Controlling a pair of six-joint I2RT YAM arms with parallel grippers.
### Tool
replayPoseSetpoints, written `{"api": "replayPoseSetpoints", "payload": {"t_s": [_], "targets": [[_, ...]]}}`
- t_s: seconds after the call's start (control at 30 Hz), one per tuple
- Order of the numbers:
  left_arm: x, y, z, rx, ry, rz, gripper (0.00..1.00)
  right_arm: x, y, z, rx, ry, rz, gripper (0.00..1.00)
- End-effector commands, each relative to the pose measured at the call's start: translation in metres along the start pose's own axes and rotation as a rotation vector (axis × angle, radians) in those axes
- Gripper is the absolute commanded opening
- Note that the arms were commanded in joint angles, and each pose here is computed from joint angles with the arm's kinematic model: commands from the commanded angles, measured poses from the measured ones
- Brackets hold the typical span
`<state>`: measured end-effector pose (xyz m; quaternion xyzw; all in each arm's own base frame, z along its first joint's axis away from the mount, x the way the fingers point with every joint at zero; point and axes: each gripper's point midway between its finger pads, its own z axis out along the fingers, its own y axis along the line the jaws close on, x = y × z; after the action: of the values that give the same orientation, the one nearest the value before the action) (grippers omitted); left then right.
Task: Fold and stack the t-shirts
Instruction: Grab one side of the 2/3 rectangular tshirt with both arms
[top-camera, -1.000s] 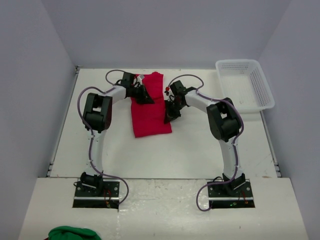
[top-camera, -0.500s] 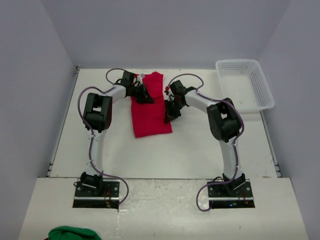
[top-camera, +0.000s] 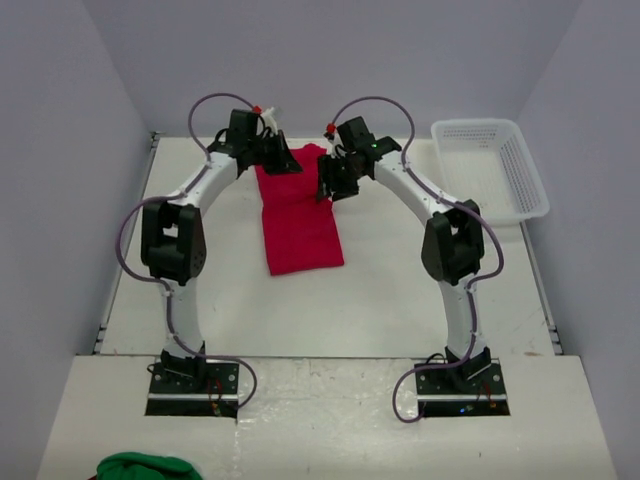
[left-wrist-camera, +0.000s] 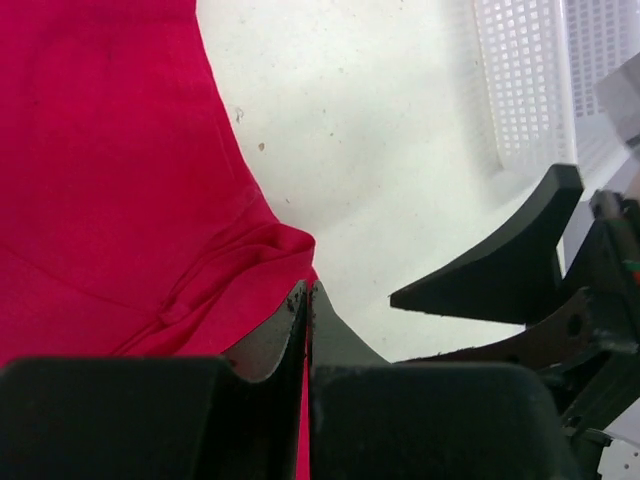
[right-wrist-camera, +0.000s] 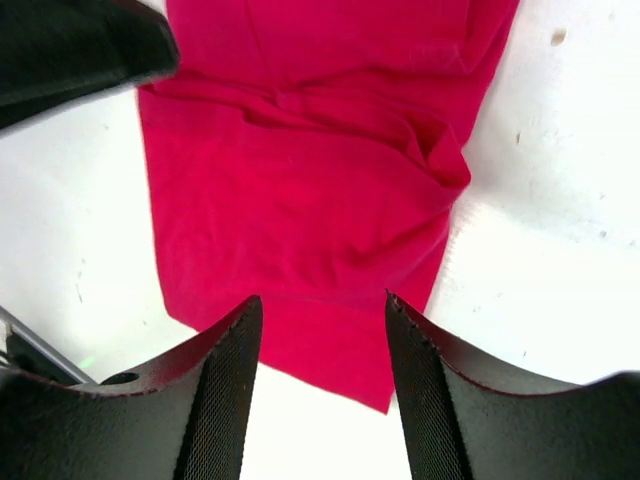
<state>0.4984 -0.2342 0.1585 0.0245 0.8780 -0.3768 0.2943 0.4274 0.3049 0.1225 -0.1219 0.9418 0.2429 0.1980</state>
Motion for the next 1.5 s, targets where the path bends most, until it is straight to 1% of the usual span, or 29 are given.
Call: {"api": "replayPoseSetpoints", "payload": {"t_s": [0.0,0.17,0.37,0.5,0.9,1.1,1.37,1.47], "targets": [[-0.002,-0.003,-0.019,-0.063,-0.015,0.038,0.0,0.001,-0.017,0.011,0.06,0.045,0.001,0.54],[0.013,0.002,-0.032,-0.104,-0.009,0.038,0.0,0.0,-0.035,0.032,0.086,0.063,0.02,0.53],[0.013,0.001,-0.052,-0.151,-0.025,0.067,0.0,-0.009,-0.051,0.041,0.081,0.058,0.048,0.52],[0.012,-0.001,-0.057,-0.158,-0.037,0.071,0.0,-0.01,-0.055,0.045,0.062,0.07,0.055,0.51],[0.033,0.01,-0.053,-0.162,-0.004,0.055,0.0,-0.009,-0.053,0.049,0.048,0.077,0.054,0.48],[0.038,0.014,-0.053,-0.171,0.0,0.054,0.0,-0.014,-0.046,0.048,0.023,0.07,0.049,0.45],[0.038,0.016,-0.054,-0.173,-0.004,0.049,0.0,-0.014,-0.033,0.055,0.001,0.084,0.029,0.41],[0.036,0.015,-0.055,-0.171,-0.01,0.054,0.0,-0.011,-0.03,0.059,-0.003,0.091,0.026,0.41]]}}
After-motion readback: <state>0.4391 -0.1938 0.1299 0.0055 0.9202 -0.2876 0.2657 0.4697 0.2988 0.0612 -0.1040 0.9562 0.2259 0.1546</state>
